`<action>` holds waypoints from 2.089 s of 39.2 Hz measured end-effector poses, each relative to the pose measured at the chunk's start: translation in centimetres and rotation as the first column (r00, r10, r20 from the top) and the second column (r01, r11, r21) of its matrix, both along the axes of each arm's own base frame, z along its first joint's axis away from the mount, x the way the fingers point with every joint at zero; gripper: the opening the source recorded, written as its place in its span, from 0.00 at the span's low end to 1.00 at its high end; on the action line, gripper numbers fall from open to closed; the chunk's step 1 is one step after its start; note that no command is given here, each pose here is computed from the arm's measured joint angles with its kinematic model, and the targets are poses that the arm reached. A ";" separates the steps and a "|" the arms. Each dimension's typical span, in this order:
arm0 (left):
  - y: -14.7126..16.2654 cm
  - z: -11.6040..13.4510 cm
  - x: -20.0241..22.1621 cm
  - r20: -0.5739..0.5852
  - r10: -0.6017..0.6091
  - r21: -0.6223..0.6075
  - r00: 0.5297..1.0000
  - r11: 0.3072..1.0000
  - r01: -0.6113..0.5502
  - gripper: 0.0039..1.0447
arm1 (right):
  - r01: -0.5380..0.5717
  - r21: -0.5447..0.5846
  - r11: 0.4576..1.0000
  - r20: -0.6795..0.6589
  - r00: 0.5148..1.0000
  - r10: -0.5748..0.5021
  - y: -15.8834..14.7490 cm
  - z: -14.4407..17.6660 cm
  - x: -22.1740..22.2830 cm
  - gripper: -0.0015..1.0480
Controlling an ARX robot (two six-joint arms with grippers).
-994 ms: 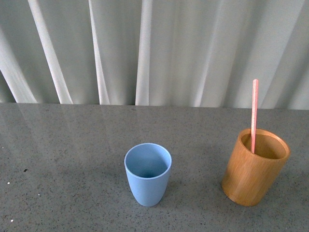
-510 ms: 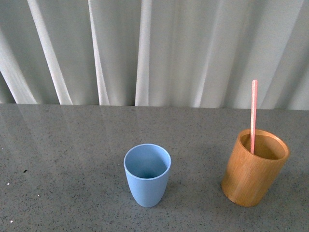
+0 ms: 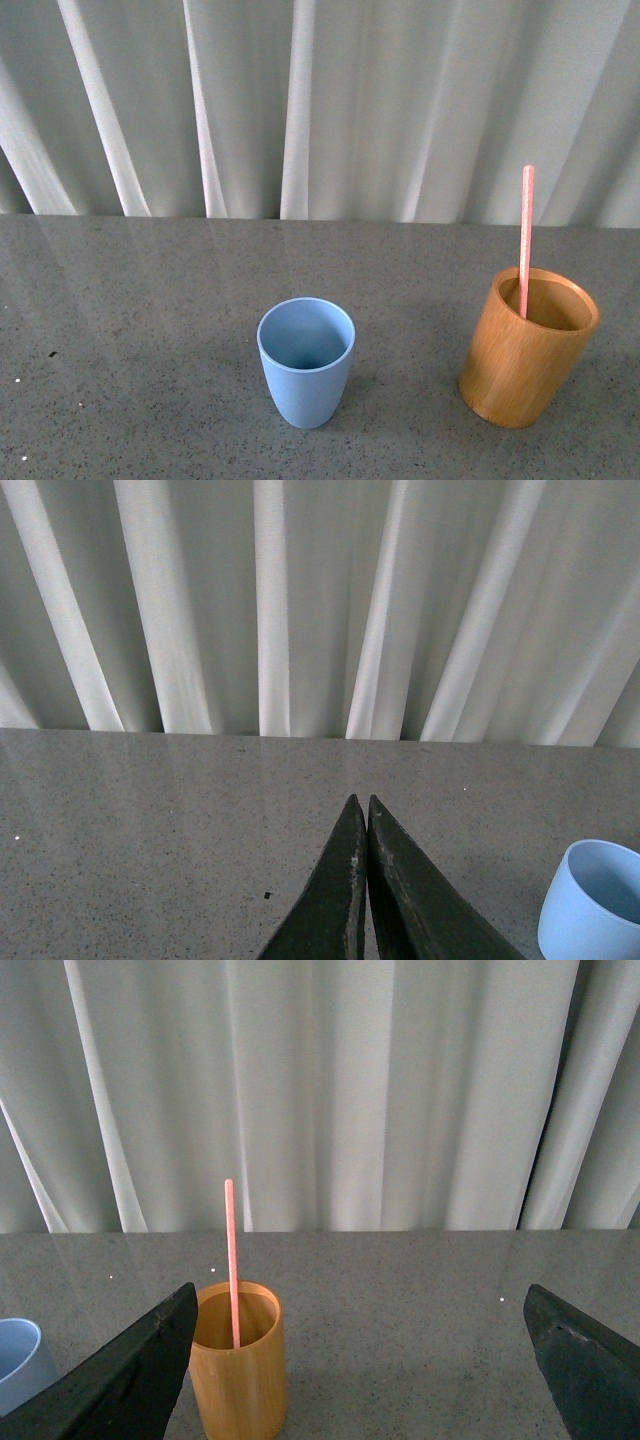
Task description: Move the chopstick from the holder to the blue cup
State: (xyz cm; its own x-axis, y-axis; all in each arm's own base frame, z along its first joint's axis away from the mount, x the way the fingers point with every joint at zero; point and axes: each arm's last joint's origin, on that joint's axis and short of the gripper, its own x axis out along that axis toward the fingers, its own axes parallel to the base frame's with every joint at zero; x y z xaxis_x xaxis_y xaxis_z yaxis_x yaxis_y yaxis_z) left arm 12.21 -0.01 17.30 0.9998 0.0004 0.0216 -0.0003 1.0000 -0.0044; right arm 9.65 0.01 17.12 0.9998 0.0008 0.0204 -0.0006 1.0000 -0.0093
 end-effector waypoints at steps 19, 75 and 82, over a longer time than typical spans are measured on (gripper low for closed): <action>0.0 0.0 -1.3 0.001 0.000 0.000 1.000 1.000 0.000 0.03 | 0.000 0.000 1.000 0.000 1.000 0.000 0.0 0.0 0.0 0.90; 0.0 -0.3 -2.5 -0.005 -0.001 0.000 1.000 1.000 0.001 0.94 | -0.127 0.092 0.988 -0.395 0.906 0.153 1.0 -0.8 6.1 0.90; 0.0 -0.3 -2.5 -0.005 -0.001 0.000 1.000 1.000 0.001 0.94 | -0.165 0.036 0.986 -0.424 0.891 0.164 1.4 -1.3 9.9 0.90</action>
